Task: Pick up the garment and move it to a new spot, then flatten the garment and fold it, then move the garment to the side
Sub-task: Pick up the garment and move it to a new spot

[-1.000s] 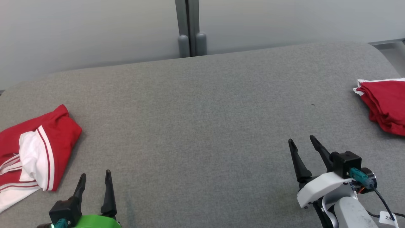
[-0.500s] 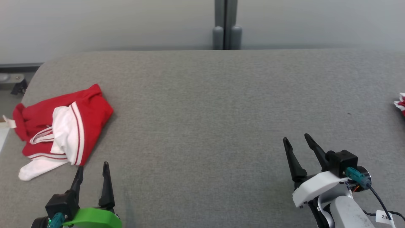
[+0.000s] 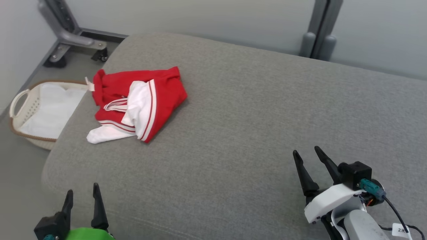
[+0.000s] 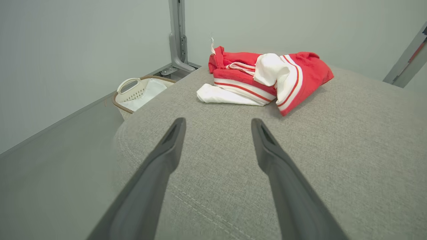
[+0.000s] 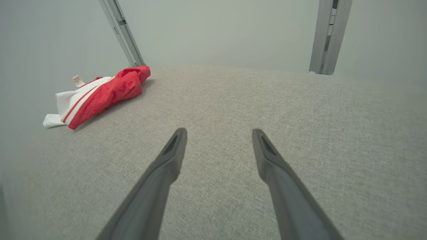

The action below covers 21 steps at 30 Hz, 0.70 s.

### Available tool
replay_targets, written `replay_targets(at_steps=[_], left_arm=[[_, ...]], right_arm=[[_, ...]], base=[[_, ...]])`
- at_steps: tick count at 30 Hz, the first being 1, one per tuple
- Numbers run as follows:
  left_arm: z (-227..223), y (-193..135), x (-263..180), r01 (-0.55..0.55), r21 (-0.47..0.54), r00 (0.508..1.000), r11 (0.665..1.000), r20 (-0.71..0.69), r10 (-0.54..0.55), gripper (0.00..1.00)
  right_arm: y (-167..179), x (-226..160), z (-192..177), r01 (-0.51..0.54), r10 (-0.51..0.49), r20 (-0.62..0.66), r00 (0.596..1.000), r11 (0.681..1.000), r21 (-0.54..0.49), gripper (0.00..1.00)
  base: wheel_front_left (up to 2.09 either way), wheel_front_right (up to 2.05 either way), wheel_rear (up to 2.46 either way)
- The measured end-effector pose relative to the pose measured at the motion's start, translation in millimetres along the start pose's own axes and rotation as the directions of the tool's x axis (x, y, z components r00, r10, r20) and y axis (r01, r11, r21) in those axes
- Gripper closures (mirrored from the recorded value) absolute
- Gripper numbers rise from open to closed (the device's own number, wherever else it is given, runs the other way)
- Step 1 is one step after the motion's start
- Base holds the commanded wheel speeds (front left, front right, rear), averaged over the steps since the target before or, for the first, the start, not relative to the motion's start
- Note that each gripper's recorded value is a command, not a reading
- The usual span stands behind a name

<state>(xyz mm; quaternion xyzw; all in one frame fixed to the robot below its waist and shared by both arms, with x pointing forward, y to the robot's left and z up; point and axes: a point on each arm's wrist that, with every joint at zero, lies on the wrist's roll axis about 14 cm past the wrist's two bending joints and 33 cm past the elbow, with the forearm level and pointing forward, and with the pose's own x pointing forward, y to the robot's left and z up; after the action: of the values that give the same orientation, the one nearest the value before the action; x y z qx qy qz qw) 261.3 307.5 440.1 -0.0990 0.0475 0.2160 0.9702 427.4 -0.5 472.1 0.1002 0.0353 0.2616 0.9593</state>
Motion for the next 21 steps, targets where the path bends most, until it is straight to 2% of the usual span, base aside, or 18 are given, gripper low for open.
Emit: replay_targets(at_steps=[9, 14, 21], left_arm=[[-2.3, 38.1, -27.0, -0.121, -0.033, 0.993, 0.992, 0.001, 0.121, 0.0], [-4.2, 34.2, -19.4, -0.114, -0.055, 0.993, 0.992, -0.011, 0.114, 0.0], [8.9, 5.1, 30.8, -0.034, -0.045, 0.999, 0.998, -0.001, 0.034, 0.0]], right_arm=[[39.0, 15.5, -10.9, -0.112, 0.112, -0.031, 0.993, 0.994, 0.009, 0.0], [38.7, 23.2, -8.7, -0.126, 0.125, -0.024, 0.992, 0.991, -0.041, 0.0], [24.0, 42.1, -4.7, -0.108, 0.108, 0.002, 0.994, 0.991, -0.076, 0.0]], base=[[0.0, 0.0, 0.0], [0.0, 0.0, 0.0], [0.0, 0.0, 0.0]])
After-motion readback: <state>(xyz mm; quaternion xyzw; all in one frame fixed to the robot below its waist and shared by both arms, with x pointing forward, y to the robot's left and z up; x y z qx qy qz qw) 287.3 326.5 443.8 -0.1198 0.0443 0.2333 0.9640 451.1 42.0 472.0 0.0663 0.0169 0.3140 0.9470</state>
